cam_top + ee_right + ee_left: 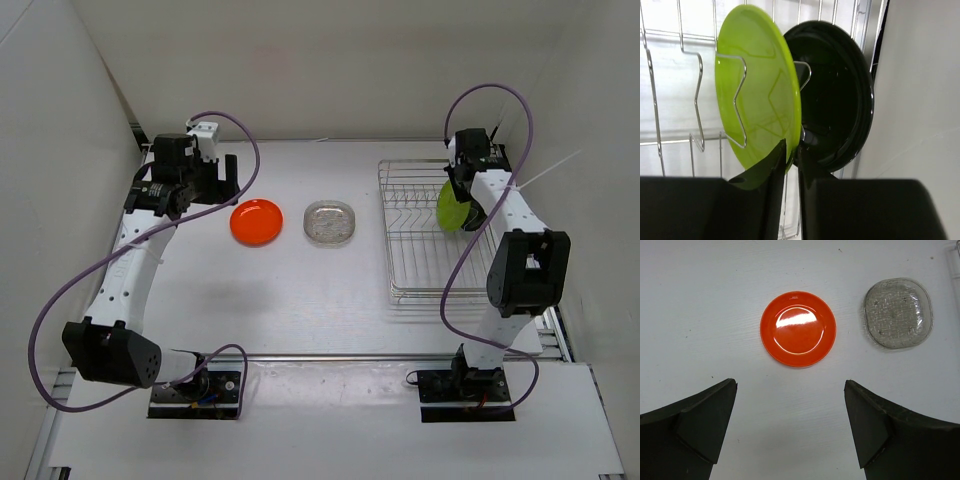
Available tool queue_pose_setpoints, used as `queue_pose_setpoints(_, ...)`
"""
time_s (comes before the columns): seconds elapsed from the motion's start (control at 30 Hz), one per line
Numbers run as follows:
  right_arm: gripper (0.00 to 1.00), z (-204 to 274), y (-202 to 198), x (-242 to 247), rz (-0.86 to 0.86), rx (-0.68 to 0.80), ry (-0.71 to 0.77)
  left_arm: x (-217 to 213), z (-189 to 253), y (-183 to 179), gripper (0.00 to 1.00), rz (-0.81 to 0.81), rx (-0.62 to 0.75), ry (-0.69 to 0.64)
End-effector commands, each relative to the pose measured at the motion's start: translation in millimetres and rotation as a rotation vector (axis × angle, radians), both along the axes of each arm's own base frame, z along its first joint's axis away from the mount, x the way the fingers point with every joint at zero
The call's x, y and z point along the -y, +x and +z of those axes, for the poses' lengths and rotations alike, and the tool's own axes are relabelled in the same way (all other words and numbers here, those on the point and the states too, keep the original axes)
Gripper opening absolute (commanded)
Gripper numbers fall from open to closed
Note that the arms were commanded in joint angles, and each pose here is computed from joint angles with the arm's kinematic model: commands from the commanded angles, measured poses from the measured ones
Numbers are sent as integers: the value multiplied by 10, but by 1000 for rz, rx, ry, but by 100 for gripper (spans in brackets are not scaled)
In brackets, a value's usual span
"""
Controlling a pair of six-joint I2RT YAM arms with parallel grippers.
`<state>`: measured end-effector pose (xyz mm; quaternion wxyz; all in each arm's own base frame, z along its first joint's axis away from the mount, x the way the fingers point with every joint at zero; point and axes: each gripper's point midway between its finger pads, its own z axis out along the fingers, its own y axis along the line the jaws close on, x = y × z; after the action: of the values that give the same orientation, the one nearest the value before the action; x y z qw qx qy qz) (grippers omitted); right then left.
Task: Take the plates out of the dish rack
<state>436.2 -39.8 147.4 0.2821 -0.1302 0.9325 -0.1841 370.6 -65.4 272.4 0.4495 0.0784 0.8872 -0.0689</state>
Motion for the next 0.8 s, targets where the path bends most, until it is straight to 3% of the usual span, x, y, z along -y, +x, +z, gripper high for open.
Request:
queue_pose_setpoints(0.0, 16, 194, 161, 23, -32, 78, 5, -51, 193, -59, 100, 12, 51, 21)
queue_pose_setpoints(0.2, 0, 243, 144, 111, -103, 87, -21, -33, 161, -46, 100, 5, 41, 17)
queue_pose_setpoints(0.37, 0, 274, 112, 117, -169, 103, -18, -33, 161, -46, 100, 5, 41, 17)
queue_pose_setpoints(0.5, 0, 627, 115, 207, -237, 178, -69, -34, 122, -53, 100, 4, 32, 19)
queue_pose_setpoints(0.77, 0, 1623, -103, 184, -212, 362, -157, 56, 173, -10, 100, -21, 44, 29)
